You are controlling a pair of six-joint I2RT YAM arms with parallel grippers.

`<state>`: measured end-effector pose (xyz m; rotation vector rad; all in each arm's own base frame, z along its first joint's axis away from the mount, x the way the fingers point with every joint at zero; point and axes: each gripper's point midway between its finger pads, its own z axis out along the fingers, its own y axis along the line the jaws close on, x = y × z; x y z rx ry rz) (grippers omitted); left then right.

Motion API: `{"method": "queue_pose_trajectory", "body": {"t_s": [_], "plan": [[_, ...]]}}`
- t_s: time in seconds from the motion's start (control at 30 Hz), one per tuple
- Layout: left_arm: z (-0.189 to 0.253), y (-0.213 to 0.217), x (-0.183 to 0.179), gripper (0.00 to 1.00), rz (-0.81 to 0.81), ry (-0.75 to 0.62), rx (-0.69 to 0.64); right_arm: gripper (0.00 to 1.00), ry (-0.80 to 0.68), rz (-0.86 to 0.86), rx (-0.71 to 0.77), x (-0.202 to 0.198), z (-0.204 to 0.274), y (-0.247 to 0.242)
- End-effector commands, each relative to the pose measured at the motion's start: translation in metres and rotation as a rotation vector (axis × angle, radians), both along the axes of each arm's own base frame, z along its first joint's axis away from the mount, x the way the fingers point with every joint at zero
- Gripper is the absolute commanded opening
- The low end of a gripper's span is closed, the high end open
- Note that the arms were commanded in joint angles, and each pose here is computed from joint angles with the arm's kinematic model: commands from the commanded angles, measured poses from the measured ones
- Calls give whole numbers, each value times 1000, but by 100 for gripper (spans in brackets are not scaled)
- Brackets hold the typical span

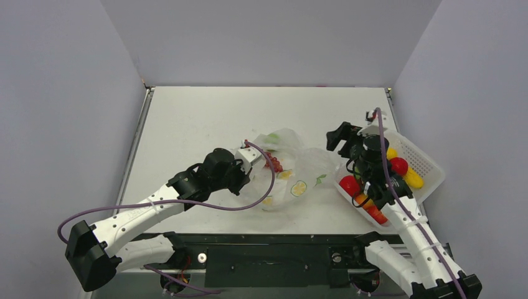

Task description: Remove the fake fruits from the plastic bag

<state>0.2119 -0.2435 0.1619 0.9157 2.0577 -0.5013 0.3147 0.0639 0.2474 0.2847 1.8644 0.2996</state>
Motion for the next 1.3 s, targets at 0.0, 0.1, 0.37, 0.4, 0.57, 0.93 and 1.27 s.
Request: {"method": "queue_pose_trajectory", "body": {"t_s": [0.0,0.1,0.37,0.4,0.57,0.93,1.27], "plan": [[28,-8,6,0,-11,-56,-52,74,-215,329,40,-24,56,83],[27,-9,6,0,-13,-53,-52,72,-209,455,-22,-43,52,125],[28,-9,6,0,-11,-54,-53,54,-88,581,-63,-64,-9,190],[28,-8,6,0,-9,-55,-53,52,-70,582,-67,-65,-23,192],[27,-8,6,0,-7,-57,-49,46,18,552,-114,-63,-77,210],[25,-8,6,0,-8,-49,-45,52,-8,372,-159,-20,-122,219],[28,-6,6,0,-3,-59,-52,64,-84,330,-162,7,-142,239]]}}
